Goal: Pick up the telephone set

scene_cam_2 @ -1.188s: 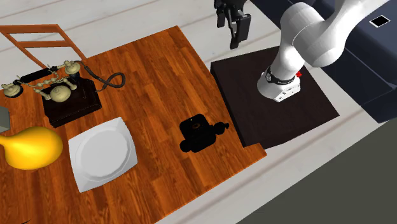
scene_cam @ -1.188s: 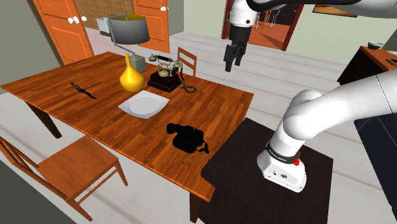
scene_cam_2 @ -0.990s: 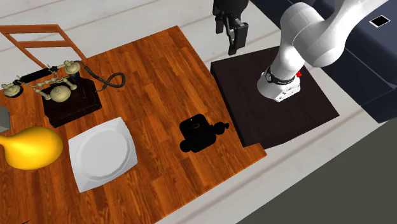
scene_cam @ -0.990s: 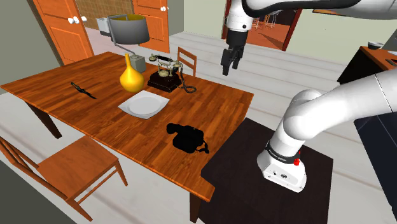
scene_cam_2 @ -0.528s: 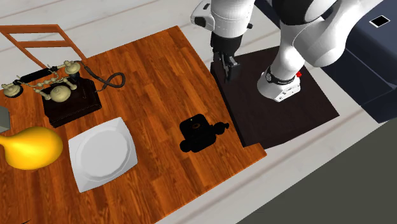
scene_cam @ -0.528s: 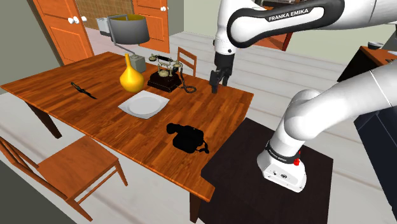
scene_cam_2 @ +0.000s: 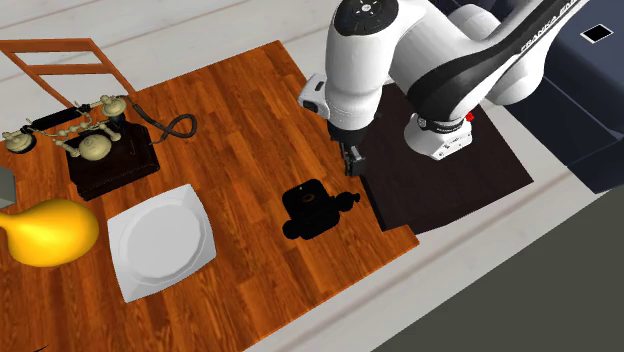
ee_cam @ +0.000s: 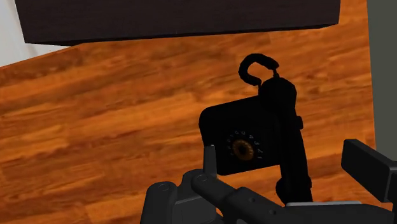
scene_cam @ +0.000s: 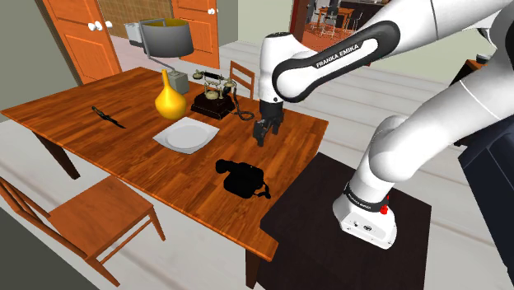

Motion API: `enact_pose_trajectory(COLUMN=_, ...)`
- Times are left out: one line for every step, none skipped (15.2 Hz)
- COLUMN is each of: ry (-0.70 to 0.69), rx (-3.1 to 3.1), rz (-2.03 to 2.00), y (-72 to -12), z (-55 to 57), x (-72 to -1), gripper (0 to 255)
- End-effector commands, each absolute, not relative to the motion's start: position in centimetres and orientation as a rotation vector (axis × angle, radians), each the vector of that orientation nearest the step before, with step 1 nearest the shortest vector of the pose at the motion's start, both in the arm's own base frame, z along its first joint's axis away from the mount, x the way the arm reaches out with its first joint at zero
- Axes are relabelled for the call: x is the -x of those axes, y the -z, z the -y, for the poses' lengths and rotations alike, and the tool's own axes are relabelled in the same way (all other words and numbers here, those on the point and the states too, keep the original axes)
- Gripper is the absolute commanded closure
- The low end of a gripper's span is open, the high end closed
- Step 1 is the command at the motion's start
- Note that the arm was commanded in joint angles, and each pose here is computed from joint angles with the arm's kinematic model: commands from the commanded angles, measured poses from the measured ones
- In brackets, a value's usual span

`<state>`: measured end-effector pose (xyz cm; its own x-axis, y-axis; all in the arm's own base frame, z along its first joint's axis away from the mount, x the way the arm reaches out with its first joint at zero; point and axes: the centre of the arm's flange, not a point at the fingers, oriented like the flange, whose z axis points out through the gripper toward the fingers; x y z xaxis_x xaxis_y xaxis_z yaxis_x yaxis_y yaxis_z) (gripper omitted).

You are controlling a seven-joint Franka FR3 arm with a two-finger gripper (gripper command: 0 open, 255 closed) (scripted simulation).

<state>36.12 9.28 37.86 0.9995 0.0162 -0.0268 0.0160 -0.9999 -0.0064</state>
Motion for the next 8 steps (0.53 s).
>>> enact_pose_trajectory(ry=-0.040, rx=3.137, rz=0.019, y=-35.6, z=-10.6, x=-36.9, gripper=0)
enact_pose_trajectory(ry=-0.041, rx=3.139, rz=0.016, y=-34.5, z=-11.2, x=-37.2, gripper=0)
enact_pose_trajectory(ry=-0.041, rx=3.140, rz=0.013, y=-33.3, z=-11.8, x=-37.5, gripper=0)
enact_pose_trajectory(ry=-0.042, rx=3.142, rz=0.010, y=-32.2, z=-12.4, x=-37.8, gripper=0)
enact_pose_trajectory(ry=-0.043, rx=3.143, rz=0.007, y=-31.0, z=-13.0, x=-38.1, gripper=0)
enact_pose_trajectory(ry=-0.043, rx=3.145, rz=0.004, y=-29.9, z=-13.7, x=-38.4, gripper=0)
enact_pose_trajectory(ry=-0.044, rx=3.146, rz=0.001, y=-28.7, z=-14.3, x=-38.7, gripper=0)
enact_pose_trajectory(ry=-0.045, rx=3.148, rz=-0.002, y=-27.6, z=-14.9, x=-39.0, gripper=0)
